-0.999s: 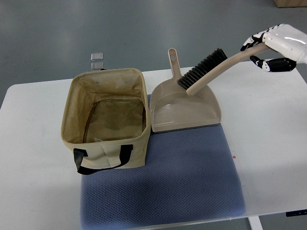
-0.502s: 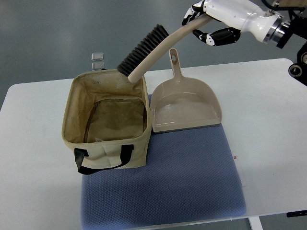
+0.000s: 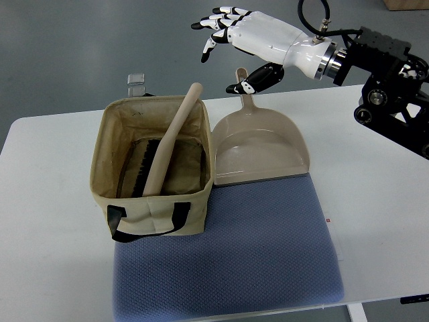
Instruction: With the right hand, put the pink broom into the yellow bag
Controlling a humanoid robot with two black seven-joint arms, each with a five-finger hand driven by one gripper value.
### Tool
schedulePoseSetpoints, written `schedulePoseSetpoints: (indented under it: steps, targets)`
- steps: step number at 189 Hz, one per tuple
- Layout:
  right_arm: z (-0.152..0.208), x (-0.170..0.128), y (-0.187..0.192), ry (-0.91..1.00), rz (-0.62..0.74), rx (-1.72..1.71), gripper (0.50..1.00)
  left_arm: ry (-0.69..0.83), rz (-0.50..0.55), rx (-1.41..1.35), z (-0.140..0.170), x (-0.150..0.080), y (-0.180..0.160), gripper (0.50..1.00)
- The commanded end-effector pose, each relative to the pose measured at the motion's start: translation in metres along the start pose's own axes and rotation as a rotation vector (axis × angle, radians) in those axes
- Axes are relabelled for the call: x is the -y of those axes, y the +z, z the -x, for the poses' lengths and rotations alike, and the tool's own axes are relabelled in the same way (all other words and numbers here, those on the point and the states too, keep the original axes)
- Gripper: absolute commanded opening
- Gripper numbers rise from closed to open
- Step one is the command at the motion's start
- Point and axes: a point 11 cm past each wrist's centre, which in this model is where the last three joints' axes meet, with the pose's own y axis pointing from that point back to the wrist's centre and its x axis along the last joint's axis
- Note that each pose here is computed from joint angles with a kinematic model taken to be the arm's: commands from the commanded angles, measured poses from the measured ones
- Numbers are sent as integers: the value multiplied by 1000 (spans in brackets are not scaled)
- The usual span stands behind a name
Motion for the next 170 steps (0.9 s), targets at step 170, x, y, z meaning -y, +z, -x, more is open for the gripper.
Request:
schedulePoseSetpoints:
  steps: [170]
  targets:
    - [72, -163, 92, 552, 466, 1213, 921, 0, 0, 0, 0, 0, 0, 1000]
